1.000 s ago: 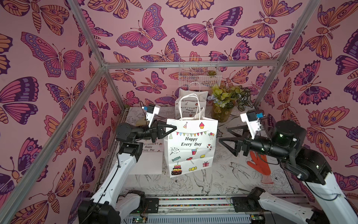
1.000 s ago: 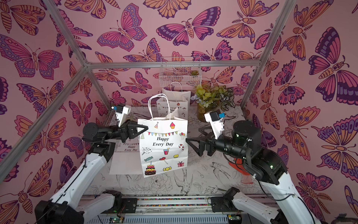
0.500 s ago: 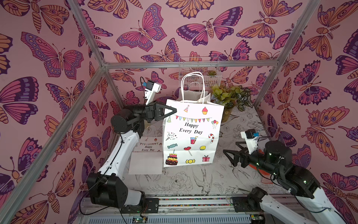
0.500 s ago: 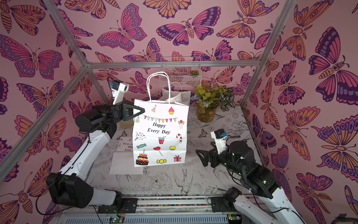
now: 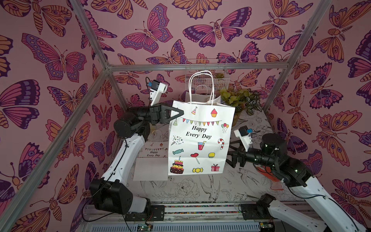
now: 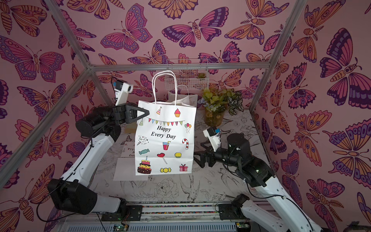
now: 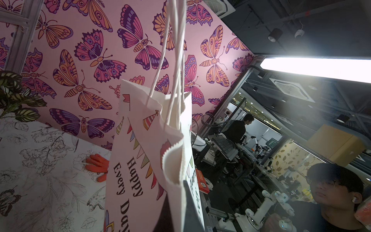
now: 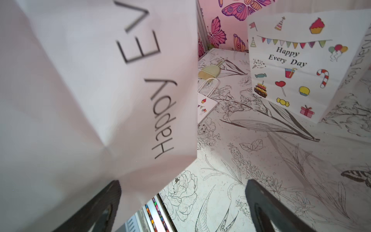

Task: Put away the paper bag
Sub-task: Press the paper bag.

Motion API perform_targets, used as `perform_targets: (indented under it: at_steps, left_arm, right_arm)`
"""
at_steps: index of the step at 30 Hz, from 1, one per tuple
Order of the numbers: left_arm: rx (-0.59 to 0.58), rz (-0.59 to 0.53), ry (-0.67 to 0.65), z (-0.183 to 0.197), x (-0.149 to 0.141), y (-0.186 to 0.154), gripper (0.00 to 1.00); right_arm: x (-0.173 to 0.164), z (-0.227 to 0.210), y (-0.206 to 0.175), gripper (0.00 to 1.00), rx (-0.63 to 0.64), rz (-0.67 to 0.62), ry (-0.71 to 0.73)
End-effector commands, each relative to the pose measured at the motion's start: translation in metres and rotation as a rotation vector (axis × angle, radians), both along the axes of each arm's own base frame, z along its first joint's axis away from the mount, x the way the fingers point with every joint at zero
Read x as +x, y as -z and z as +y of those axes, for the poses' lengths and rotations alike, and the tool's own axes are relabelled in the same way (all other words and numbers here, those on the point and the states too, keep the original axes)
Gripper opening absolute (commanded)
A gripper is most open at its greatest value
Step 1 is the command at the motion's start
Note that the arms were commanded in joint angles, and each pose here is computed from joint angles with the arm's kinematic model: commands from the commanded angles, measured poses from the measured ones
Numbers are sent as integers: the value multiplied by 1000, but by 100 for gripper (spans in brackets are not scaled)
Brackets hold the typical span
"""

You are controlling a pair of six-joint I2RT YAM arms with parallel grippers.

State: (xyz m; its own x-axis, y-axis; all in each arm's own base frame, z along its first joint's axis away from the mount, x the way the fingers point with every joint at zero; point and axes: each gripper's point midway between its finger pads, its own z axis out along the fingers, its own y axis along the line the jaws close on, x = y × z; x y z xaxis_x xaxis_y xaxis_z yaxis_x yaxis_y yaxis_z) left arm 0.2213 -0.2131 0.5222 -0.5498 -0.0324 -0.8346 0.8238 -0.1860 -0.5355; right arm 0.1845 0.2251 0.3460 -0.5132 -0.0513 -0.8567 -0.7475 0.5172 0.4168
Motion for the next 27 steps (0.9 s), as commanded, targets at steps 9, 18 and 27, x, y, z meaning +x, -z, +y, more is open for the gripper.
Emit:
perform_targets:
  at_steps: [9,18,27]
  left_arm:
    - [-26,-9,27,-6,-8,0,0]
    - [17,25,14,-3,-3,21,0]
    - [63,11,23,-1,-12,33,0]
  right_arm:
    - [-2,26,-33,99,117,-22,-141]
    - [-27,22,-53,99,130,-74,-239]
    - [-83,24,-96,99,237,-140,-577]
